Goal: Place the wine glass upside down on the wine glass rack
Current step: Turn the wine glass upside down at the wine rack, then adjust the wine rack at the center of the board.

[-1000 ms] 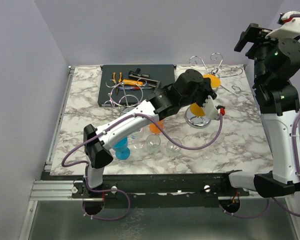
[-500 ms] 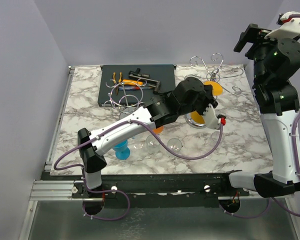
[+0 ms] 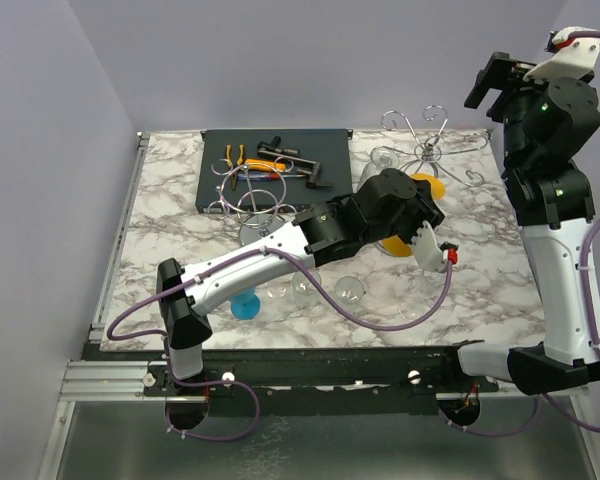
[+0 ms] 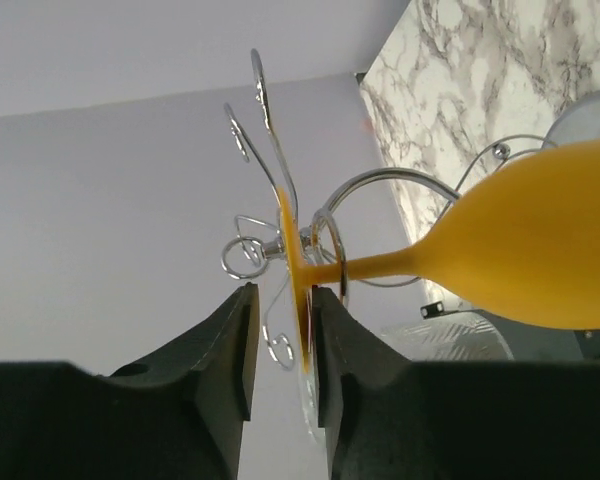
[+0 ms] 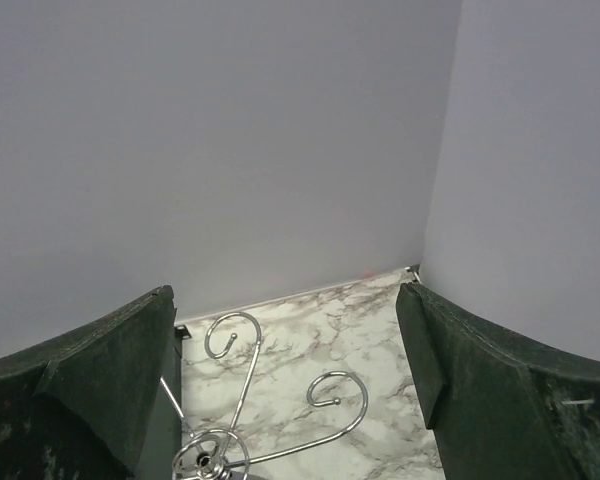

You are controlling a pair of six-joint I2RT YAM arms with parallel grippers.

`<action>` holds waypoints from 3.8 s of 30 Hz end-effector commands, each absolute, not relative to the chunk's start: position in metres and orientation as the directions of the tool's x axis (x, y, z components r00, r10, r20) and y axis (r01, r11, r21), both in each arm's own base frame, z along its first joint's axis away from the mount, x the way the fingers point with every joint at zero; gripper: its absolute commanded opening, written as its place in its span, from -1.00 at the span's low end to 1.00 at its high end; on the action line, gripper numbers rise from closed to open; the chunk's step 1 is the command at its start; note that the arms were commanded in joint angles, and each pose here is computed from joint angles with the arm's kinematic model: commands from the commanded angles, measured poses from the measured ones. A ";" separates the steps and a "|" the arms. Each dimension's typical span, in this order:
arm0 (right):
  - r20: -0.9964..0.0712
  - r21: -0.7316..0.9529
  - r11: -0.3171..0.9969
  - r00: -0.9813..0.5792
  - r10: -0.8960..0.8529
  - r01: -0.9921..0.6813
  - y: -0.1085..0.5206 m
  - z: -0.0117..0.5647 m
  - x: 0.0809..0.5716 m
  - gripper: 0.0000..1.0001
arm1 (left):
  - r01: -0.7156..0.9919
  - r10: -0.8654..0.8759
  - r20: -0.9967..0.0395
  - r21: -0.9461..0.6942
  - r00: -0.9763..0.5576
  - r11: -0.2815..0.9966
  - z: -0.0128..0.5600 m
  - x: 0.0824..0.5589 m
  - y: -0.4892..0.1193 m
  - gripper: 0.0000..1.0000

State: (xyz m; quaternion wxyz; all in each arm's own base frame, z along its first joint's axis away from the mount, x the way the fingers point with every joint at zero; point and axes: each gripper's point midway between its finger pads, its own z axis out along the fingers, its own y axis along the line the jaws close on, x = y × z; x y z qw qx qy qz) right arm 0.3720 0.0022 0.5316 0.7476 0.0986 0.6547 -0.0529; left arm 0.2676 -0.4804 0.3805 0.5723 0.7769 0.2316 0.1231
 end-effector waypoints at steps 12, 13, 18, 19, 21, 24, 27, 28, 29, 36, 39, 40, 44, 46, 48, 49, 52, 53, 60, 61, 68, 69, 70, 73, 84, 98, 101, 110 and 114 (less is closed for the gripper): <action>-0.998 0.003 0.989 0.062 -0.006 0.149 0.010 0.519 0.382 1.00 | 0.476 0.490 -0.425 0.879 0.761 0.022 0.430 0.244 -0.460 0.28; -0.999 -0.004 0.993 0.052 -0.010 0.121 0.015 0.518 0.384 1.00 | 0.505 0.488 -0.463 0.862 0.740 0.050 0.433 0.242 -0.455 0.29; -0.997 -0.063 0.997 -0.037 -0.065 -0.033 0.040 0.502 0.395 1.00 | 0.631 0.433 -0.643 0.751 0.631 0.195 0.457 0.228 -0.428 0.32; -0.996 -0.072 0.995 -0.052 -0.076 -0.074 0.046 0.499 0.396 1.00 | 0.645 0.422 -0.665 0.733 0.616 0.214 0.461 0.226 -0.422 0.33; -0.992 -0.083 0.990 -0.089 -0.094 -0.118 0.051 0.491 0.398 1.00 | 0.671 0.398 -0.710 0.695 0.581 0.258 0.470 0.222 -0.411 0.33; -0.983 -0.087 0.986 -0.148 -0.108 -0.143 0.052 0.471 0.405 1.00 | 0.690 0.381 -0.744 0.660 0.549 0.297 0.476 0.222 -0.396 0.34; -0.979 -0.060 0.981 -0.184 -0.094 -0.182 0.055 0.454 0.410 1.00 | 0.697 0.381 -0.776 0.624 0.502 0.353 0.479 0.238 -0.382 0.34; -0.978 -0.053 0.982 -0.190 -0.088 -0.180 0.053 0.450 0.413 1.00 | 0.699 0.378 -0.795 0.601 0.474 0.388 0.482 0.249 -0.377 0.34; -0.977 -0.046 0.982 -0.196 -0.082 -0.181 0.052 0.447 0.414 1.00 | 0.702 0.368 -0.820 0.568 0.439 0.429 0.486 0.260 -0.371 0.33; -0.967 -0.018 0.966 -0.240 -0.082 -0.258 0.053 0.429 0.424 0.99 | 0.707 0.295 -0.924 0.376 0.241 0.598 0.493 0.319 -0.348 0.29; -0.962 -0.016 0.949 -0.254 -0.100 -0.315 0.060 0.422 0.420 0.99 | 0.716 0.301 -0.932 0.350 0.201 0.605 0.486 0.328 -0.344 0.29; -0.960 -0.013 0.942 -0.258 -0.105 -0.337 0.063 0.419 0.419 0.99 | 0.719 0.306 -0.932 0.346 0.192 0.603 0.482 0.330 -0.343 0.29; -0.951 0.003 0.925 -0.286 -0.114 -0.380 0.070 0.404 0.414 0.98 | 0.734 0.314 -0.937 0.320 0.153 0.599 0.470 0.336 -0.343 0.29; -0.944 0.007 0.924 -0.307 -0.119 -0.382 0.069 0.394 0.415 0.94 | 0.731 0.311 -0.941 0.308 0.137 0.609 0.468 0.343 -0.343 0.28; -0.938 0.016 0.917 -0.324 -0.125 -0.398 0.071 0.386 0.413 0.88 | 0.730 0.299 -0.947 0.287 0.117 0.620 0.466 0.351 -0.344 0.27; -0.935 0.021 0.910 -0.330 -0.128 -0.414 0.074 0.383 0.411 0.85 | 0.729 0.295 -0.949 0.278 0.108 0.626 0.466 0.356 -0.344 0.26; -0.932 0.024 0.905 -0.337 -0.134 -0.425 0.075 0.377 0.406 0.79 | 0.724 0.293 -0.953 0.258 0.081 0.640 0.461 0.371 -0.344 0.25; -0.932 0.020 0.905 -0.336 -0.137 -0.425 0.074 0.376 0.404 0.77 | 0.724 0.292 -0.954 0.251 0.072 0.642 0.459 0.375 -0.344 0.24; -0.932 0.009 0.891 -0.328 -0.158 -0.455 0.077 0.371 0.395 0.63 | 0.740 0.284 -0.958 0.226 0.049 0.634 0.452 0.385 -0.349 0.24; -0.932 0.007 0.890 -0.325 -0.159 -0.456 0.077 0.371 0.395 0.61 | 0.741 0.284 -0.958 0.225 0.049 0.633 0.451 0.385 -0.350 0.24; -0.928 0.024 0.879 -0.338 -0.158 -0.476 0.081 0.363 0.404 0.29 | 0.743 0.296 -0.954 0.229 0.044 0.628 0.443 0.393 -0.356 0.23; -0.927 0.027 0.876 -0.339 -0.158 -0.482 0.083 0.363 0.405 0.24 | 0.744 0.298 -0.954 0.230 0.044 0.627 0.441 0.395 -0.357 0.22; -0.927 0.033 0.871 -0.340 -0.156 -0.491 0.084 0.362 0.406 0.19 | 0.746 0.299 -0.953 0.230 0.043 0.625 0.440 0.396 -0.358 0.22; -0.929 0.038 0.859 -0.334 -0.157 -0.510 0.088 0.363 0.408 0.04 | 0.746 0.310 -0.950 0.235 0.040 0.623 0.434 0.402 -0.360 0.22; -0.939 0.014 0.849 -0.299 -0.171 -0.528 0.090 0.364 0.409 -0.47 | 0.737 0.354 -0.935 0.257 0.026 0.625 0.405 0.432 -0.374 0.19; -0.975 -0.008 0.928 -0.203 -0.090 -0.372 0.068 0.380 0.416 -0.99 | 0.730 0.318 -0.947 0.243 0.037 0.638 0.412 0.439 -0.381 0.19; -0.983 -0.003 0.941 -0.172 -0.065 -0.338 0.065 0.390 0.420 -0.99 | 0.728 0.301 -0.952 0.242 0.051 0.641 0.422 0.436 -0.379 0.19; -0.993 0.058 0.983 -0.108 0.039 -0.174 0.042 0.419 0.431 -0.99 | 0.714 0.285 -0.956 0.242 0.062 0.657 0.435 0.430 -0.372 0.19; -0.989 0.101 0.989 -0.122 0.088 -0.107 0.036 0.415 0.439 -0.99 | 0.707 0.284 -0.957 0.244 0.063 0.664 0.437 0.430 -0.369 0.19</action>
